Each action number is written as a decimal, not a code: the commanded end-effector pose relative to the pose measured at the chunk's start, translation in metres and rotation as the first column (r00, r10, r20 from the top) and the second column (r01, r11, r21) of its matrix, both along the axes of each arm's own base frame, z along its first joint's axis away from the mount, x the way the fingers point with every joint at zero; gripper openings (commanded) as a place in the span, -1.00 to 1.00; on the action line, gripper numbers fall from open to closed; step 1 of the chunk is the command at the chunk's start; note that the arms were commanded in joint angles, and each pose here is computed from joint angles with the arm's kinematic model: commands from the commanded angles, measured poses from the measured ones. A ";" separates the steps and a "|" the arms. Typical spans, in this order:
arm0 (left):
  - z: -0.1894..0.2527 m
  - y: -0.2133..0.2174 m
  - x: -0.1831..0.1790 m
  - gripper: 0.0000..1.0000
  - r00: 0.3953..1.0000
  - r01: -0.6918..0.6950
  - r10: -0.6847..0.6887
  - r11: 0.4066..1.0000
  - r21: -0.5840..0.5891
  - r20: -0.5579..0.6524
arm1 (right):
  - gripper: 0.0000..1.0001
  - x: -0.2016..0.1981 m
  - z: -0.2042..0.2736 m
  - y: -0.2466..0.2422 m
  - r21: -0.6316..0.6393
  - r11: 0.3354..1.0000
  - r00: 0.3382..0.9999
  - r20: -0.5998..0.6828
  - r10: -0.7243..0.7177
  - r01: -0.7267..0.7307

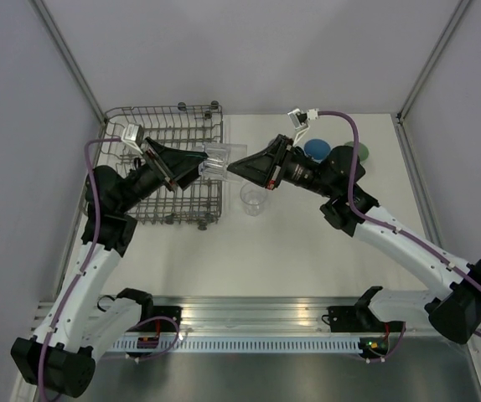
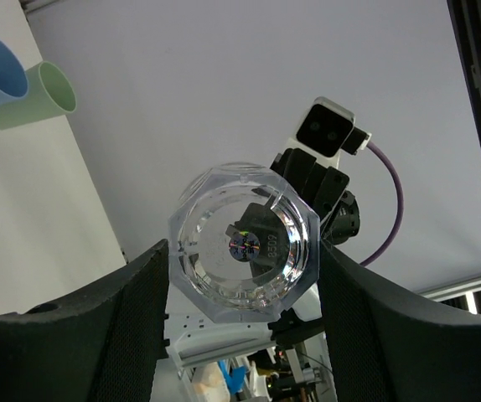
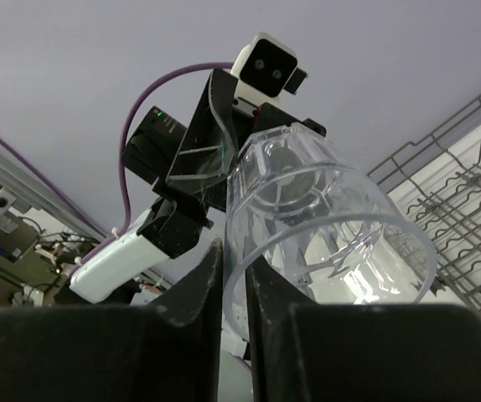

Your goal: Unload the cups from the dish rack

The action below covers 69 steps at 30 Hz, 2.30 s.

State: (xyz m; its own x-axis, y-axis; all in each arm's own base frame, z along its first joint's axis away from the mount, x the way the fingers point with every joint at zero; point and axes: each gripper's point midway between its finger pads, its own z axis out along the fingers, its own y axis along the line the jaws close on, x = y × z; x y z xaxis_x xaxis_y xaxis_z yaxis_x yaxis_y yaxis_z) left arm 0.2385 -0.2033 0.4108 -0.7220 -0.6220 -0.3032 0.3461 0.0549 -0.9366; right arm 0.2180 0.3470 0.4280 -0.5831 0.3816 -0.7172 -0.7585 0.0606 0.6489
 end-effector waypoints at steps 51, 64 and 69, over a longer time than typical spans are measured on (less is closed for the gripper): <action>-0.036 0.083 -0.039 0.99 0.911 -0.395 0.173 0.624 0.674 0.374 | -0.99 0.113 -0.294 -0.131 -0.996 -0.024 0.946 0.092 -0.311 0.089; -0.050 0.087 -0.035 0.99 0.919 -0.385 0.177 0.593 0.707 0.352 | -0.99 0.119 -0.332 -0.115 -1.000 -0.030 0.964 0.016 -0.267 0.008; -0.054 0.087 -0.035 0.99 0.922 -0.380 0.176 0.591 0.712 0.346 | -0.99 0.122 -0.337 -0.110 -1.000 -0.016 0.966 0.000 -0.258 -0.005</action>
State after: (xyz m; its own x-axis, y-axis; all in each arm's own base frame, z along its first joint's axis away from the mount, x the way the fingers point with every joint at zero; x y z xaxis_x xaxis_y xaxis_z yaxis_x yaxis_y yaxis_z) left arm 0.2012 -0.1209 0.3582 -0.4319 -0.2873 -0.8549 0.3650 0.8111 -0.4570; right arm 0.3249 0.2255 0.0781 -0.7757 -0.5480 -0.3131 -0.5537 0.8290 -0.0793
